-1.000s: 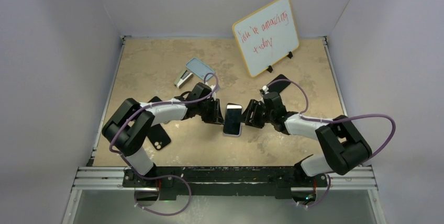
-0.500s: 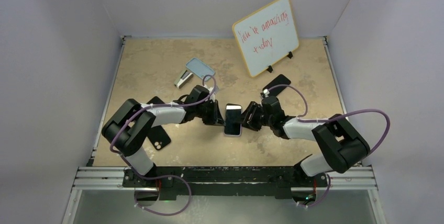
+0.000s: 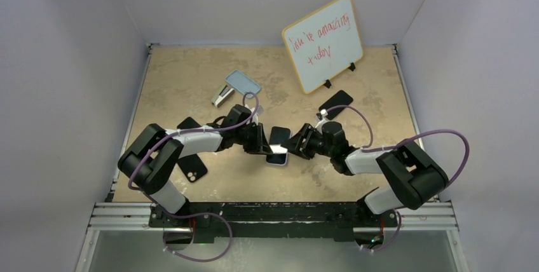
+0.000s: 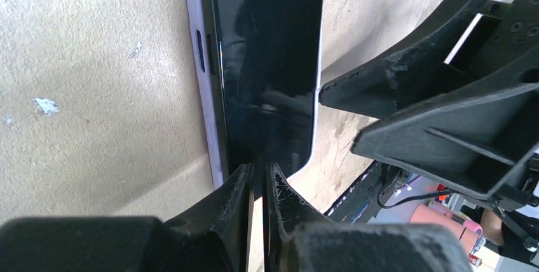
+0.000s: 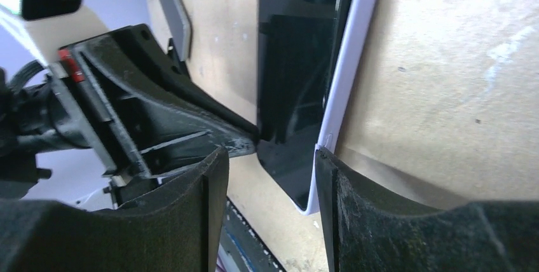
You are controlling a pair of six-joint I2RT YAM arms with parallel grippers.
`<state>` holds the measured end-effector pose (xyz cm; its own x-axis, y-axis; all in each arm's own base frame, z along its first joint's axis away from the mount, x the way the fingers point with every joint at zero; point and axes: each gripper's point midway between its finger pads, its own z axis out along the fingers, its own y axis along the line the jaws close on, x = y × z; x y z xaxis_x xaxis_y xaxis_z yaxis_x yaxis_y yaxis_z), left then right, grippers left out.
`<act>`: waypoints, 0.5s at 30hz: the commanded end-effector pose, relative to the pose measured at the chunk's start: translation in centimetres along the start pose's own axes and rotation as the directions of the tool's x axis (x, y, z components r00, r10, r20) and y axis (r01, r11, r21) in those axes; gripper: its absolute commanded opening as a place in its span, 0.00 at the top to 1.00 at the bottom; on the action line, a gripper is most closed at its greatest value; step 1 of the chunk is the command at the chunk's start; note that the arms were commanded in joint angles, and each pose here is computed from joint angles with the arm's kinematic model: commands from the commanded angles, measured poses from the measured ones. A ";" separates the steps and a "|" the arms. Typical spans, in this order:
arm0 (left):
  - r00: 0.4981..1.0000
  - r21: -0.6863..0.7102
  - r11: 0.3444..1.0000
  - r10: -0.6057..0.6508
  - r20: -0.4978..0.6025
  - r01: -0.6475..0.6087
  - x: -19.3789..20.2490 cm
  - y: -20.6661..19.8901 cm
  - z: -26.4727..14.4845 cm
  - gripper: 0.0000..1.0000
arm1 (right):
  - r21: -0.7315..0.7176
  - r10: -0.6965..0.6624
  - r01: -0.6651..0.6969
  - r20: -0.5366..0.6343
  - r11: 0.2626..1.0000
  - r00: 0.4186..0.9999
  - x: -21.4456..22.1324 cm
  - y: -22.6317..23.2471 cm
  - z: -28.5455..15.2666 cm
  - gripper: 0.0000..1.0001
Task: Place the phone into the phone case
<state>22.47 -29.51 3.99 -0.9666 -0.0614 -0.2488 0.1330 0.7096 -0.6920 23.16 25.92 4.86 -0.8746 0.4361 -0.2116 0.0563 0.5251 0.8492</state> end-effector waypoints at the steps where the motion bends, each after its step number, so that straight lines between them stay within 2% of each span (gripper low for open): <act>1: 0.999 -0.003 0.999 0.038 0.000 -0.038 0.1 0.3 -0.2 0.88 | -0.202 -0.039 0.040 0.007 0.979 0.999 -0.3 4.6 -0.5 0.46; 5: 0.999 0.021 0.999 0.031 -0.012 -0.030 0.8 0.5 -0.2 0.89 | -0.230 -0.049 0.053 0.022 0.972 0.999 -0.6 5.3 -0.6 0.46; 8: 0.999 0.021 0.999 0.038 -0.009 -0.038 0.8 0.3 -0.5 0.88 | -0.191 -0.035 0.044 0.048 0.981 0.998 -0.9 4.5 -0.7 0.46; 12: 0.998 0.028 0.998 0.053 0.032 -0.054 -0.4 -0.4 -1.4 0.83 | -0.024 -0.058 0.061 0.086 0.998 0.995 -1.7 2.2 -1.0 0.45; 15: 0.994 0.008 0.999 0.040 0.106 -0.041 -2.4 0.1 -2.3 0.79 | 0.068 -0.079 0.072 0.107 0.995 0.991 -2.3 1.0 -1.4 0.44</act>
<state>22.01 -28.91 4.30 -0.9649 -0.0481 -0.2583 0.1514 0.7017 -0.6962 23.77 26.05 7.80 -0.8448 0.4622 -0.2695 -0.0126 0.4864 0.8736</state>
